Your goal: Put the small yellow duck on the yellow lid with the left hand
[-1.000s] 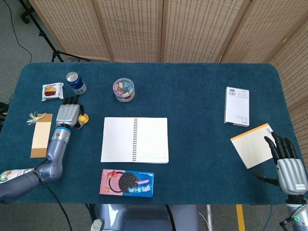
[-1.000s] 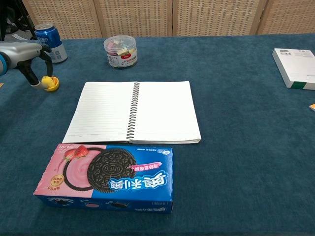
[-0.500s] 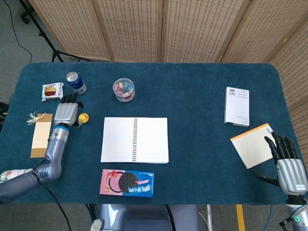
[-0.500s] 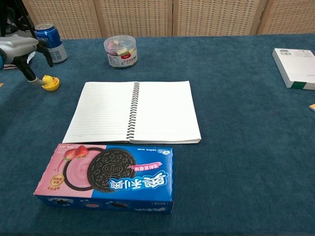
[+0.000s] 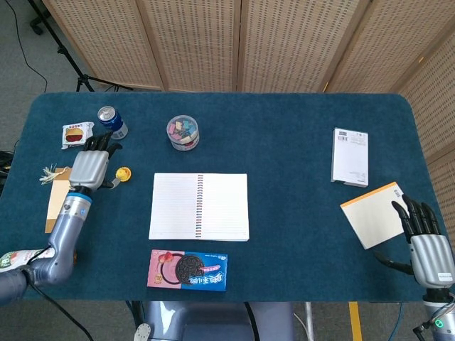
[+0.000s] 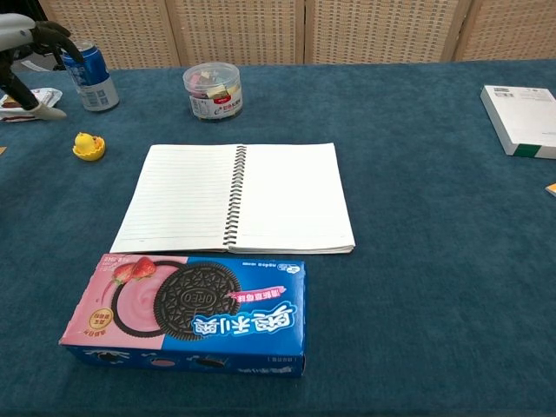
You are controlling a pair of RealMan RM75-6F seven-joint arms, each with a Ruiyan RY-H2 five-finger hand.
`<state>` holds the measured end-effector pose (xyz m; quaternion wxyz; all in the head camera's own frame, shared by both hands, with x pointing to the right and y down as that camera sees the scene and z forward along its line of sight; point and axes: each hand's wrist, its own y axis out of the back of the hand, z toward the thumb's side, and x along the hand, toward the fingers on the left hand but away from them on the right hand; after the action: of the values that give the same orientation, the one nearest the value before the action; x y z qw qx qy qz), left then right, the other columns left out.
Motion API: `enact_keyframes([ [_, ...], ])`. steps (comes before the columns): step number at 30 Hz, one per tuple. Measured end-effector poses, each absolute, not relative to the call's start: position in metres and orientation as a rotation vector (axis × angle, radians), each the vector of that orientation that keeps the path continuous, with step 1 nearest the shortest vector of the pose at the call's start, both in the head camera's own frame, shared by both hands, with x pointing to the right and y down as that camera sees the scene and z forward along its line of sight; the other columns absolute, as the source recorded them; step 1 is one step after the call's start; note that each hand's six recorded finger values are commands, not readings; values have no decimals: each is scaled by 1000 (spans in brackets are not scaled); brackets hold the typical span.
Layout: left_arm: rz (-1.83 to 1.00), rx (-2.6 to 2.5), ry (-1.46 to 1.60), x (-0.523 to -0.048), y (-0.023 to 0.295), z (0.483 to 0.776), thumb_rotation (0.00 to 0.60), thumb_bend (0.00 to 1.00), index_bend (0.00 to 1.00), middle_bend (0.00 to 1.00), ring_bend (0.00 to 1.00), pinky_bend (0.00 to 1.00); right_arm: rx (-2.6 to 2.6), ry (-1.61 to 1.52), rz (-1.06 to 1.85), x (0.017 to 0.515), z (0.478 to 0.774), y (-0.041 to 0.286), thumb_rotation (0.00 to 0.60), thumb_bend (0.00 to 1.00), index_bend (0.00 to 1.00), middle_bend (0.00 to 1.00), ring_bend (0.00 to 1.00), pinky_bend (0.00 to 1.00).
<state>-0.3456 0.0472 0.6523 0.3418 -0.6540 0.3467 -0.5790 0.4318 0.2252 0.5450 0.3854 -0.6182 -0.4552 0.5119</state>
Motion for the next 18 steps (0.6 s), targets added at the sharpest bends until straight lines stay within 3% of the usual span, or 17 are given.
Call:
enact_keyframes([
  [5,-1393,-1640,970,-368,81,619,600,209,215,0,0,0,-1573,-1154,1303,431,546,225,600,0,40,0,0,0],
  [9,-1326,-1620,1055,-397,130,598,600,209,214,0,0,0,-1572,-1151,1304,429,546,225,600,0,40,0,0,0],
  [15,-1288,-1584,1114,-426,186,585,600,209,209,0,0,0,-1572,-1147,1310,428,548,224,600,0,40,0,0,0],
  [18,-1273,-1589,1113,-431,199,586,600,209,198,0,0,0,-1571,-1147,1313,428,549,224,600,0,40,0,0,0],
])
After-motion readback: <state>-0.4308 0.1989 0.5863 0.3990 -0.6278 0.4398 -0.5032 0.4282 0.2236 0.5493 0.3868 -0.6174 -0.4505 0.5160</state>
